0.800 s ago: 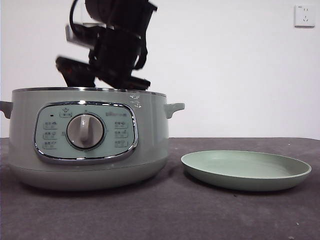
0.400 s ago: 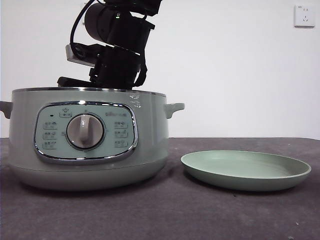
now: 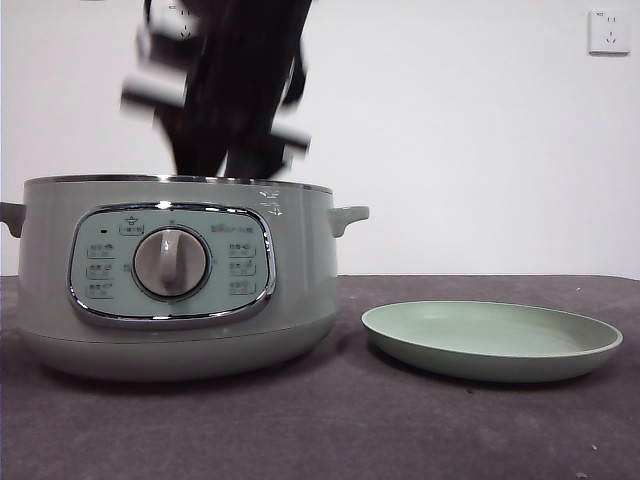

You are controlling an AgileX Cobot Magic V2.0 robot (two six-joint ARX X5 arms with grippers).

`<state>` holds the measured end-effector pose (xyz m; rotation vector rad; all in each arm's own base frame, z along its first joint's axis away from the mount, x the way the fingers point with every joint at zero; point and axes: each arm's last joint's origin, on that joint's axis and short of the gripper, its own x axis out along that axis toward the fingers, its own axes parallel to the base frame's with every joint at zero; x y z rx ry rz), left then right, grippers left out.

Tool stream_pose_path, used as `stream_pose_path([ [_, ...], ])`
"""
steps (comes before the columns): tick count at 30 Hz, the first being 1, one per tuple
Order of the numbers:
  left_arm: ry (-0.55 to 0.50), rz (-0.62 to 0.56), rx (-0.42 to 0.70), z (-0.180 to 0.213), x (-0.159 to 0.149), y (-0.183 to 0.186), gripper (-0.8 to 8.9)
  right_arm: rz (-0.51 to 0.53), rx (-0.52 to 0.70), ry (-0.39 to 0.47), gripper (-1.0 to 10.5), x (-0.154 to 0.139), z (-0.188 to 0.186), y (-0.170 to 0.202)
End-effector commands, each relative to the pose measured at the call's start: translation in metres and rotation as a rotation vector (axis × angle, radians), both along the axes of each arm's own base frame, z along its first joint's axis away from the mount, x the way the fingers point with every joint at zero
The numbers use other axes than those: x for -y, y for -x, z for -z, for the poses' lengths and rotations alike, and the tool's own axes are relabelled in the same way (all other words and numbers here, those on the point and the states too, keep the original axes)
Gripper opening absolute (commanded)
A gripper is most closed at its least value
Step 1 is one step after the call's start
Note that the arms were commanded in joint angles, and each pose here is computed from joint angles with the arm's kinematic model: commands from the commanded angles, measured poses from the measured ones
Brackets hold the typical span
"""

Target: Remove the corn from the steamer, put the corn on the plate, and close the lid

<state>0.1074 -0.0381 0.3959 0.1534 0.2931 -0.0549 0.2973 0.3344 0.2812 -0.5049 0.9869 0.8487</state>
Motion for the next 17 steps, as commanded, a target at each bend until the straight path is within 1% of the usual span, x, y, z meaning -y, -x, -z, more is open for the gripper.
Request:
stream_pose_path([
  [1,0.021,0.002,0.046,-0.007,0.003,-0.006,-0.09,0.025,0.062,-0.069,-0.1,0.024,-0.05,0.011],
  [3,0.017,0.015,0.026,-0.005,0.007,-0.014,-0.09,0.046,0.07,-0.077,-0.1,0.043,-0.071,0.018],
  [5,0.022,0.053,0.009,-0.003,0.013,-0.023,-0.09,0.074,0.071,-0.076,-0.1,0.066,-0.092,0.025],
  [9,0.037,0.106,-0.001,0.0,0.021,-0.038,-0.09,0.164,0.041,-0.069,-0.1,0.107,-0.119,0.039],
  [13,0.065,0.18,-0.011,0.002,0.03,-0.051,-0.09,0.24,-0.013,-0.022,-0.1,0.142,-0.13,0.047],
  [17,0.072,0.209,-0.024,0.005,0.034,-0.059,-0.09,0.311,-0.021,-0.026,-0.1,0.156,-0.131,0.038],
])
